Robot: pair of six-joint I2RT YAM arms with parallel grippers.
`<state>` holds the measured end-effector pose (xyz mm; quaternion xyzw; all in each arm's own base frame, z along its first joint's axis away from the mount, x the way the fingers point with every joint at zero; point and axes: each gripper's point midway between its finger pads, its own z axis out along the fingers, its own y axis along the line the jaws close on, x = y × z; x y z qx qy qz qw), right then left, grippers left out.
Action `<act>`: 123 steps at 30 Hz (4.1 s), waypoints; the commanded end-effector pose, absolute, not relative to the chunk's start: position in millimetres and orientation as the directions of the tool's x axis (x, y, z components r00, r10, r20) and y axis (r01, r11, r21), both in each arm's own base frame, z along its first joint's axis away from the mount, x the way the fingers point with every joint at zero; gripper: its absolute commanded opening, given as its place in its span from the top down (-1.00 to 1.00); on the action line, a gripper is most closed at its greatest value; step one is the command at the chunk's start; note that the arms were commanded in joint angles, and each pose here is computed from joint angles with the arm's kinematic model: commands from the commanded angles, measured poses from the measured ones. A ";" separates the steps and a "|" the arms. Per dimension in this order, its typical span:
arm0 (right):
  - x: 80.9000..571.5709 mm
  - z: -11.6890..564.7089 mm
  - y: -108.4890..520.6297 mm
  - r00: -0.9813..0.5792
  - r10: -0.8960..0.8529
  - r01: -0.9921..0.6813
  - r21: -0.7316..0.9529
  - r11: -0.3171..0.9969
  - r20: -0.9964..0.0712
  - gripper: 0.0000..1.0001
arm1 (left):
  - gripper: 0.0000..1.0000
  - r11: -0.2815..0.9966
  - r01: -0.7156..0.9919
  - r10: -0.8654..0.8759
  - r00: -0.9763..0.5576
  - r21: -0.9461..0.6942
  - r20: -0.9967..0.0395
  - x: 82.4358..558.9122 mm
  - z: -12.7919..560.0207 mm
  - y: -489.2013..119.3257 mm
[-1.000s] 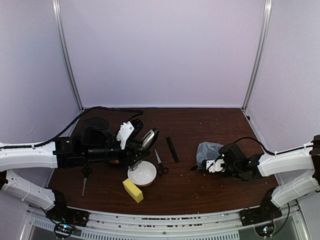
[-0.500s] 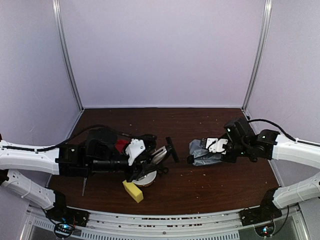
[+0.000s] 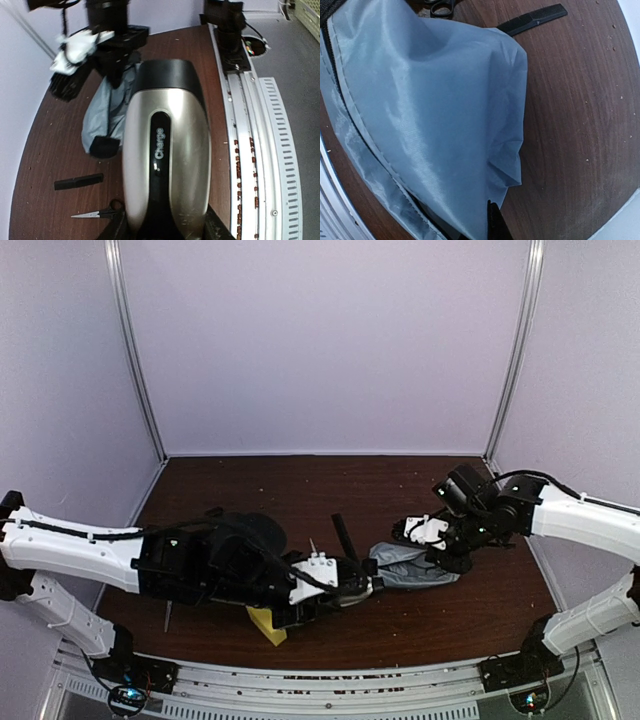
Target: Sort the hair-cutting tools
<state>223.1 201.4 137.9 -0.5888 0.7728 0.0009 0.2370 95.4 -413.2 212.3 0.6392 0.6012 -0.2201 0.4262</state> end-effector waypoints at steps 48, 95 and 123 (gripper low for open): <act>144.6 139.6 248.1 -0.151 -0.882 -0.977 0.203 0.064 -0.446 1.00 | 1.00 -0.011 0.668 0.362 0.697 0.744 -0.620 92.2 196.0 -596.1; 187.6 102.7 231.9 -0.345 -0.870 -0.930 0.251 0.268 -0.352 0.34 | 0.83 0.245 0.779 0.684 0.284 0.577 -0.672 165.0 57.0 -546.3; 190.0 76.7 168.9 -0.445 -0.851 -0.895 0.178 0.410 -0.278 0.07 | -0.12 -0.111 0.848 0.645 0.458 0.518 -0.612 116.9 58.7 -576.9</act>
